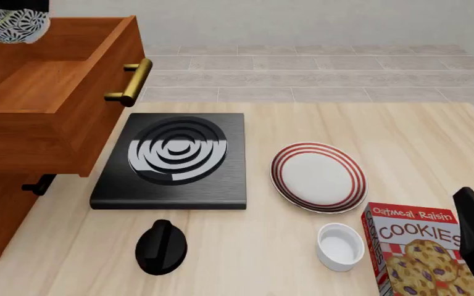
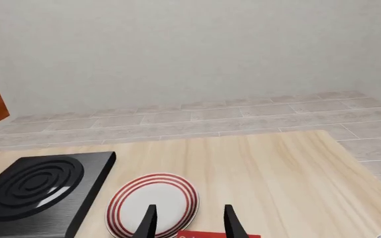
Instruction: Pick the akita bowl in the top layer of the wooden cabinet and place it on the plate.
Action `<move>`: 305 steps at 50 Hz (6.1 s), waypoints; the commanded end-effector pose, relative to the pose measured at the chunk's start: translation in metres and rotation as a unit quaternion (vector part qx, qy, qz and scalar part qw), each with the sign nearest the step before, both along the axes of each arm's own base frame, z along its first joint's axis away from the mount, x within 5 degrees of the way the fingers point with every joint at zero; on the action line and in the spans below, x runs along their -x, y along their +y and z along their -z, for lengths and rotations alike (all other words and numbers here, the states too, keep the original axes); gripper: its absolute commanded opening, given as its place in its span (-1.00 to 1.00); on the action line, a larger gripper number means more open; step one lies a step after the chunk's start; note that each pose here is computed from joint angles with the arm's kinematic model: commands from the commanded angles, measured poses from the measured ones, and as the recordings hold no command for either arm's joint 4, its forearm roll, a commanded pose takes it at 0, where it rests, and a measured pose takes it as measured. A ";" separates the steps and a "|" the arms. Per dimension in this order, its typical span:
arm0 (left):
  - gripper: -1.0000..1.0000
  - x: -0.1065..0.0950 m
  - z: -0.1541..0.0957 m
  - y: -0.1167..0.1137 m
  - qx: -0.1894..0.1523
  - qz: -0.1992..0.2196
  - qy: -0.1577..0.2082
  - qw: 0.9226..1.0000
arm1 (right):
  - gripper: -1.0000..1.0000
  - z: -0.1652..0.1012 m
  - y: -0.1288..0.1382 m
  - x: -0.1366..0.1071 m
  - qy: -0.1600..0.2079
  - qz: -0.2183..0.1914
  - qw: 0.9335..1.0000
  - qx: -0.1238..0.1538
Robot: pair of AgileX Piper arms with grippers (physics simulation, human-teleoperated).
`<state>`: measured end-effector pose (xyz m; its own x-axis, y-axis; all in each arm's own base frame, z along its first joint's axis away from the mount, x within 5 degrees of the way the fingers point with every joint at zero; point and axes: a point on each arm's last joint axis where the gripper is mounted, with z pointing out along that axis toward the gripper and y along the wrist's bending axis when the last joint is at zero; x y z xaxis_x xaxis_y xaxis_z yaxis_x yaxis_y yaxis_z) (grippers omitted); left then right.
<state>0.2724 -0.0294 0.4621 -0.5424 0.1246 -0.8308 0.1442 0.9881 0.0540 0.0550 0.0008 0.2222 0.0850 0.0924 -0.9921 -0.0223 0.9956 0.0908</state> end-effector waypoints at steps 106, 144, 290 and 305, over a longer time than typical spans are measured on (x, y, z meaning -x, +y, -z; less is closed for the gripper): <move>-1.00 -0.013 -0.042 -0.169 0.069 0.225 -0.072 0.969 | 1.00 -0.002 0.000 0.000 -0.004 0.002 1.000 -0.002; -1.00 -0.040 0.001 -0.233 0.052 0.274 -0.047 0.959 | 1.00 -0.001 0.000 0.000 -0.004 -0.001 1.000 -0.010; -1.00 -0.070 0.248 -0.400 0.025 0.329 0.103 0.938 | 1.00 0.001 0.000 0.000 0.003 -0.007 0.999 -0.047; -1.00 -0.084 0.280 -0.397 0.019 0.317 0.116 0.941 | 1.00 0.001 0.000 0.000 0.004 -0.008 0.999 -0.048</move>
